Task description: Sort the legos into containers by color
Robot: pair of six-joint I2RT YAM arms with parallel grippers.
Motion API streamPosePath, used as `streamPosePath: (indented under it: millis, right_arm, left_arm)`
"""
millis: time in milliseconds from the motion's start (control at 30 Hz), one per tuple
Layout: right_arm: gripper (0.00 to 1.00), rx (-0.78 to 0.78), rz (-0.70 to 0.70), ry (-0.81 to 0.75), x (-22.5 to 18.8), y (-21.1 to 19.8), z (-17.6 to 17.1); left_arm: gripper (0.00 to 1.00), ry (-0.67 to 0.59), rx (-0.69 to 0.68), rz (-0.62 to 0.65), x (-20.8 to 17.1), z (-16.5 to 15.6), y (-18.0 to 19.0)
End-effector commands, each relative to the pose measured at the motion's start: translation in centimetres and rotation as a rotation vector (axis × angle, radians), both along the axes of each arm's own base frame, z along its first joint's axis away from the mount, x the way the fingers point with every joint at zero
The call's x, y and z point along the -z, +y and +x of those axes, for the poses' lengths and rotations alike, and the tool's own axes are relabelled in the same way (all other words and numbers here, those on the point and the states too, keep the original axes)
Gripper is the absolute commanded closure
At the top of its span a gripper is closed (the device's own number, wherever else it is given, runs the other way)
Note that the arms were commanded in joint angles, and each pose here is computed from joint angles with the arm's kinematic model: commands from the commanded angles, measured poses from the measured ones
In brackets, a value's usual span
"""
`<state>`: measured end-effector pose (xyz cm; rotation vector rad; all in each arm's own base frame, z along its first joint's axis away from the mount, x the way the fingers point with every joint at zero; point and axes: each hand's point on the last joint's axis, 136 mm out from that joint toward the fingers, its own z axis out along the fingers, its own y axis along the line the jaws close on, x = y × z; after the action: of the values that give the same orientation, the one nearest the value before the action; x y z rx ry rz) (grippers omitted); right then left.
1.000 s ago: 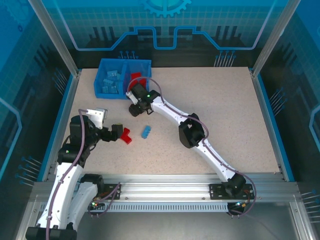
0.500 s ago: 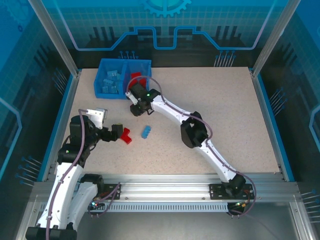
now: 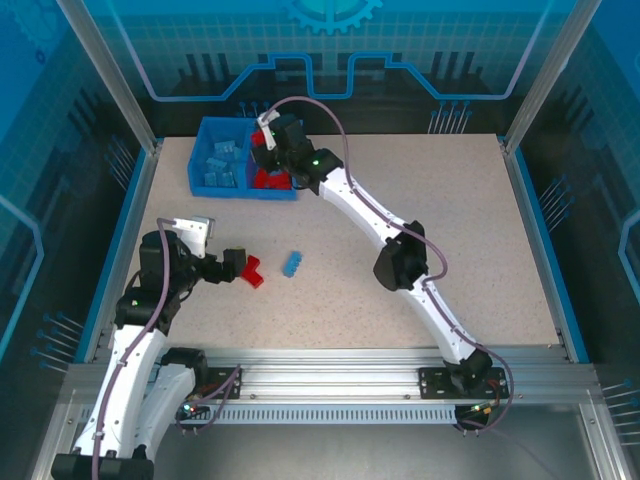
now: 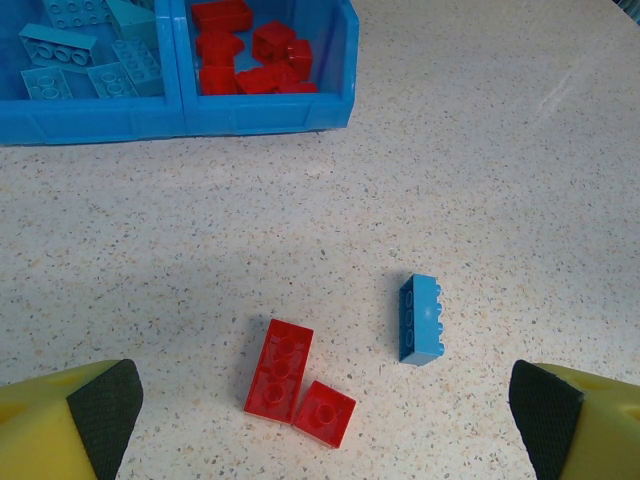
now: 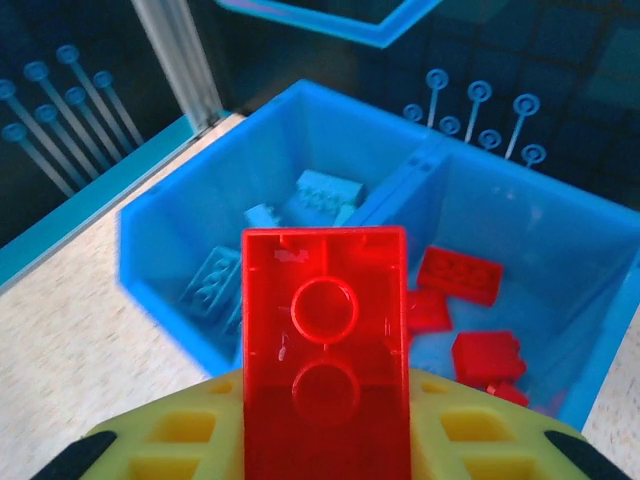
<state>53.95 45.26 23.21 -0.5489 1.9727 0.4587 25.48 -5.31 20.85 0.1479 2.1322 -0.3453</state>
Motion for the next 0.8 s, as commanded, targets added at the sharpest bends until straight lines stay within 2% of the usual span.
streamPosePath:
  millis: [0, 67, 167, 200, 300, 367, 467, 567, 667, 767]
  right_arm:
    - [0.79, 0.065, 0.007, -0.03, 3.7, -0.3, 3.1]
    - [0.8, 0.059, 0.039, -0.072, 3.3, -0.1, 4.0]
    - [0.76, 0.017, 0.069, -0.14, 2.1, 0.6, 4.4]
    - [0.72, 0.008, 0.071, -0.157, 1.8, 0.8, 4.4]
    - [0.48, 0.011, 0.077, -0.17, 1.1, 0.8, 4.4]
    - [0.42, 0.015, 0.078, -0.163, 0.6, 0.6, 4.3]
    - [0.39, 0.015, 0.075, -0.158, -0.4, 0.4, 3.8]
    - [0.4, -0.009, 0.077, -0.141, -1.7, 0.5, 2.8]
    - [0.39, -0.05, 0.069, -0.092, -4.1, 0.1, 0.5]
    - [0.31, -0.083, 0.053, 0.005, -6.4, -1.3, -2.7]
  left_arm:
    - [0.01, -0.012, 0.02, 0.01, -0.3, -0.3, -0.3]
    - [0.01, -0.01, 0.021, 0.011, -0.2, -0.3, -0.3]
    - [0.01, -0.011, 0.021, 0.009, -0.3, -0.2, -0.3]
    - [0.01, -0.008, 0.022, 0.009, -0.2, -0.2, -0.3]
    - [0.01, -0.008, 0.024, 0.007, -0.2, -0.1, -0.3]
    - [0.01, -0.005, 0.023, 0.006, -0.1, -0.1, -0.3]
    - [0.01, -0.003, 0.025, 0.005, -0.1, 0.0, -0.4]
    - [0.01, -0.003, 0.023, 0.005, -0.1, 0.0, -0.4]
    - [0.01, 0.002, 0.008, 0.009, 0.1, 0.1, -0.1]
    - [0.01, 0.025, -0.098, -0.005, 0.4, 0.7, 1.2]
